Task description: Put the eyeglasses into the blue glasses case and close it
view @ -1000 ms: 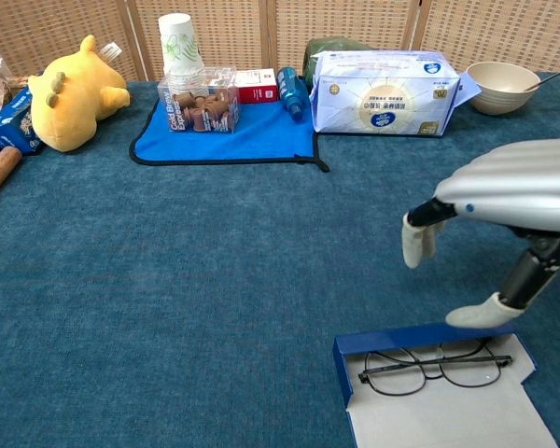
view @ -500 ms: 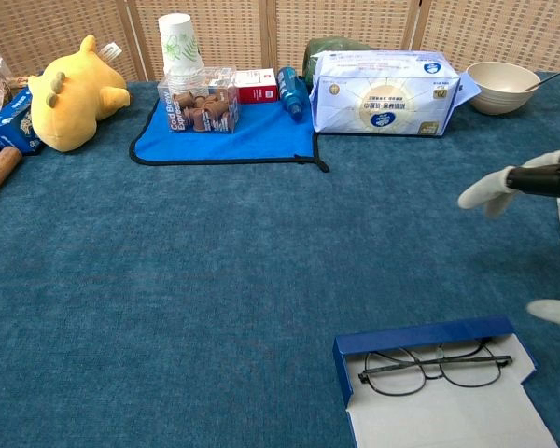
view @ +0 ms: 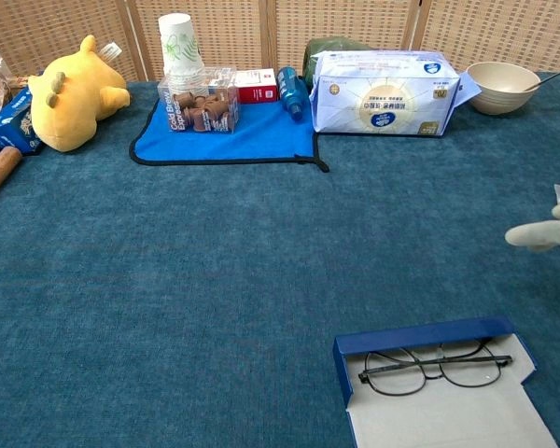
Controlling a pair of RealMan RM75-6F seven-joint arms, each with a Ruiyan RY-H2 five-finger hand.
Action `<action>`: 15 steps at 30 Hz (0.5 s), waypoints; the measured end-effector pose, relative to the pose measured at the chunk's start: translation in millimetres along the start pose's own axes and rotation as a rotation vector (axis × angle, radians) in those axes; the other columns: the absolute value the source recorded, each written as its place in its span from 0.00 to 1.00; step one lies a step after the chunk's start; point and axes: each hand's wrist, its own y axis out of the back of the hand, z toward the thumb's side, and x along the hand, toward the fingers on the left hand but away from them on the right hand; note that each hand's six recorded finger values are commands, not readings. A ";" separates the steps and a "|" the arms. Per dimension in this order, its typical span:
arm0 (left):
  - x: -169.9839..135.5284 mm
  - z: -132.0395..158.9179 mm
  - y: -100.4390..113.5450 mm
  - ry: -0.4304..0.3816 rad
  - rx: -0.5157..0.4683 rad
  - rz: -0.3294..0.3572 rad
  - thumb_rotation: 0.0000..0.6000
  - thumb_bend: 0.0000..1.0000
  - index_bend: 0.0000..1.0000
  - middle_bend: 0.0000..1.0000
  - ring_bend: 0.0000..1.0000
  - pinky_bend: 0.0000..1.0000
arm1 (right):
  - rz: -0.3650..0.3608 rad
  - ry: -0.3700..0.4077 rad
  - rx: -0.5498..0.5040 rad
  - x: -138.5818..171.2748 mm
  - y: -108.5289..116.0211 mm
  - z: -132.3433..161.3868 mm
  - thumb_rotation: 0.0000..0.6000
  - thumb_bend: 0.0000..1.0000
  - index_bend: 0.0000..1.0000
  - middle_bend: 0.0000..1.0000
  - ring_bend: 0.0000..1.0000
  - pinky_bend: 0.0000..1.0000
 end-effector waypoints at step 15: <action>-2.3 -0.7 21.6 -0.001 0.010 0.077 1.00 0.29 0.13 0.10 0.00 0.00 | -0.035 0.034 0.022 41.4 -27.9 -4.6 0.75 0.25 0.00 0.10 0.00 0.15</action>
